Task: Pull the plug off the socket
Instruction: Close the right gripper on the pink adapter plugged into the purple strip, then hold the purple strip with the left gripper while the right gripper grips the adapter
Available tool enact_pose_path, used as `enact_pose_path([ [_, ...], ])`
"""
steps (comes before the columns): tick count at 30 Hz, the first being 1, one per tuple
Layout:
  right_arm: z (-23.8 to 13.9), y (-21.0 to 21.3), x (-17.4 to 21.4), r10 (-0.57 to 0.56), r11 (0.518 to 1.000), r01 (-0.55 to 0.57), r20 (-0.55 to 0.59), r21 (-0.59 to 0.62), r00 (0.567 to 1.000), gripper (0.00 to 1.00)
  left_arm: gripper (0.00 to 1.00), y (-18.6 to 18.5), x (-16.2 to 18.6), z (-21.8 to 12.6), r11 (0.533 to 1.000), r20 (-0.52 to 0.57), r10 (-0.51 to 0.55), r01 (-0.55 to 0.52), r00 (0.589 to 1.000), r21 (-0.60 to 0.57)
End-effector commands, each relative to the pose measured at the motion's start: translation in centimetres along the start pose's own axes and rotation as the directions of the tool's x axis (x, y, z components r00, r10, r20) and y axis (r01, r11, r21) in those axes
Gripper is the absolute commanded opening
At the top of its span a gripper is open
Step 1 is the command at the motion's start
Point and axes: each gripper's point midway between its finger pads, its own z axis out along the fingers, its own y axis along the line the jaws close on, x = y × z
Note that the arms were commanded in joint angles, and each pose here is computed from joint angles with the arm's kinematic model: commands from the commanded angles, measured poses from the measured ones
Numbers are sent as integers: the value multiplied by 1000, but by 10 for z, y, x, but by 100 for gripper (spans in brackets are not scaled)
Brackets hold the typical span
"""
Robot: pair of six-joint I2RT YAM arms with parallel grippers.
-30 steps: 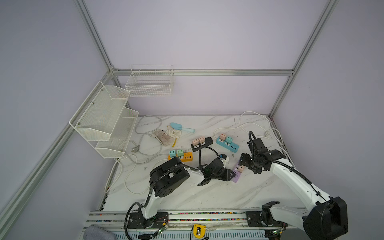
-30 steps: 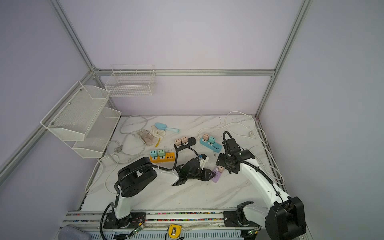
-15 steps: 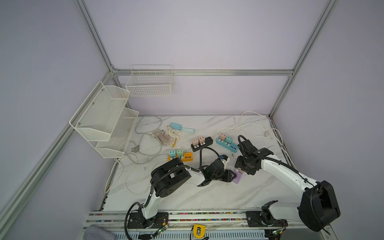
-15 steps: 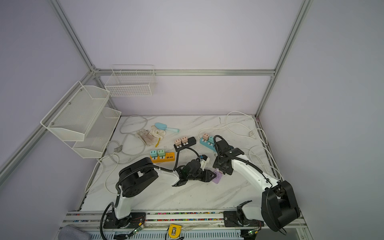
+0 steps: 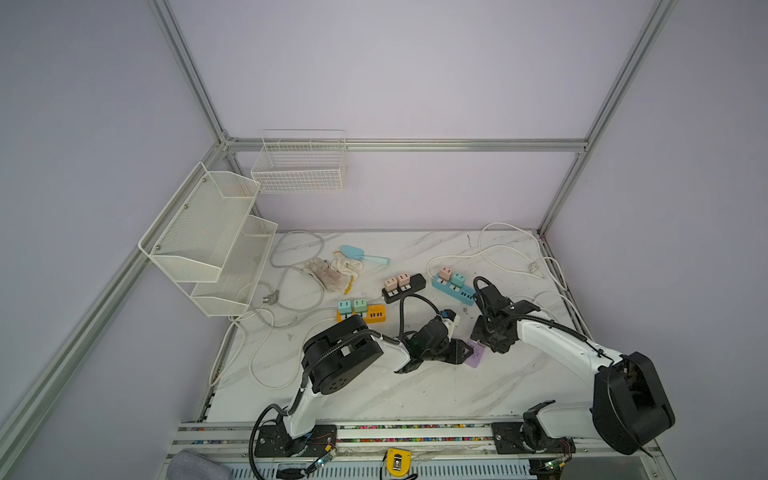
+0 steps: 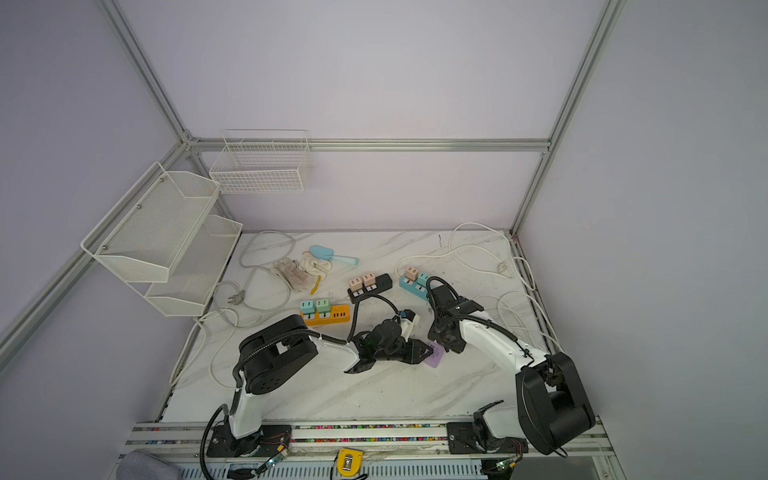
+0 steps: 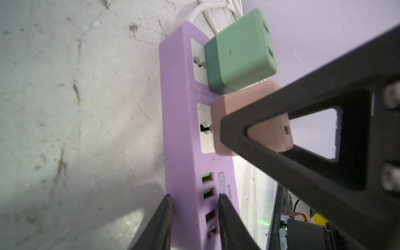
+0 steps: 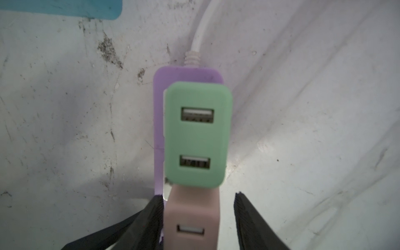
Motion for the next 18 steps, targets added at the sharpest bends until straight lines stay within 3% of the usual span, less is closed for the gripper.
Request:
enact_pose_path([
  [1, 3, 4, -4, 4, 1000, -3, 22, -12, 1000, 52, 34, 13, 15, 0, 999, -31, -15, 13, 999, -45],
  [8, 15, 2, 0, -25, 1000, 25, 2, 18, 1000, 47, 33, 31, 23, -1, 991, -49, -44, 37, 998, -130],
  [18, 13, -9, -3, -22, 997, 21, 18, 80, 1000, 48, 32, 42, 32, -5, 985, -73, -59, 47, 996, -165],
])
